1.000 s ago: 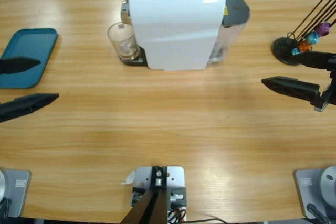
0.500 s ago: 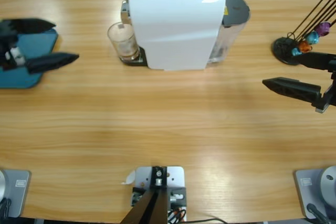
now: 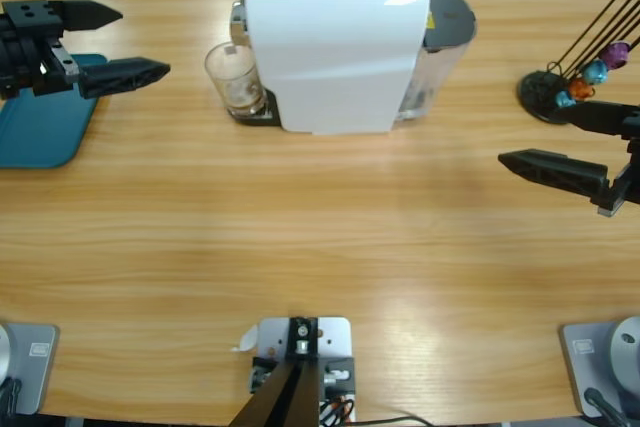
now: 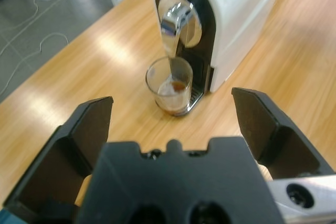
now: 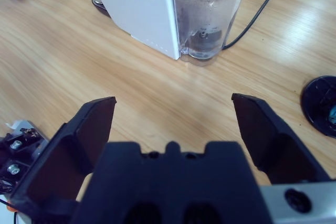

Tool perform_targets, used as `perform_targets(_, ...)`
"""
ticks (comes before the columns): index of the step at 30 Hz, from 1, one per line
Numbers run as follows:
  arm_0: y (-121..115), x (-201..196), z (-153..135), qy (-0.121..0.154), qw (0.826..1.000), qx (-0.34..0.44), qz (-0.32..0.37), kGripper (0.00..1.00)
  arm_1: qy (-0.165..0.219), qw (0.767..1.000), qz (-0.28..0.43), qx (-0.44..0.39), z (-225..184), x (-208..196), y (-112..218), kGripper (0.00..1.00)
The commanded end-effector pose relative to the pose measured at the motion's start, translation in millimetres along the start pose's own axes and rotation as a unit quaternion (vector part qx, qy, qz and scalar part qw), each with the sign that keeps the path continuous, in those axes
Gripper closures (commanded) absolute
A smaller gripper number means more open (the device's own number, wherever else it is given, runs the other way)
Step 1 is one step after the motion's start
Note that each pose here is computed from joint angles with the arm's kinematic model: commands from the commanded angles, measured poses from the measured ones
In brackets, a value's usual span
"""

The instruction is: Pour coffee

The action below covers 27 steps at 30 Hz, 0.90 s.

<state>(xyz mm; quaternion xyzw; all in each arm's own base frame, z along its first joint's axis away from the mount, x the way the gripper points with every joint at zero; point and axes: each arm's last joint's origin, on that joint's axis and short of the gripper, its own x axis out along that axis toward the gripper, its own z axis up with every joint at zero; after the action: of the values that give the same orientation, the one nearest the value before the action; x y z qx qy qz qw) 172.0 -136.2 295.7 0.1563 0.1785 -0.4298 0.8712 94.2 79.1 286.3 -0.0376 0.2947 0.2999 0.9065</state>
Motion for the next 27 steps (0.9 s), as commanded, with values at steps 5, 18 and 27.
perform_targets(5, 6, 32, -22, 0.036, 0.998, 0.040, -0.021, 0.000, 0.043, 0.999, -0.012, 0.001, -5, 13, -2, 0.000)
perform_targets(18, 24, 91, -38, 0.005, 0.998, 0.038, -0.057, 0.000, 0.061, 0.998, -0.015, 0.000, -3, 23, -2, 0.000)
perform_targets(27, 27, 104, -45, 0.008, 0.997, 0.047, -0.063, 0.000, 0.064, 0.998, -0.015, 0.000, -2, 27, -1, 0.000)
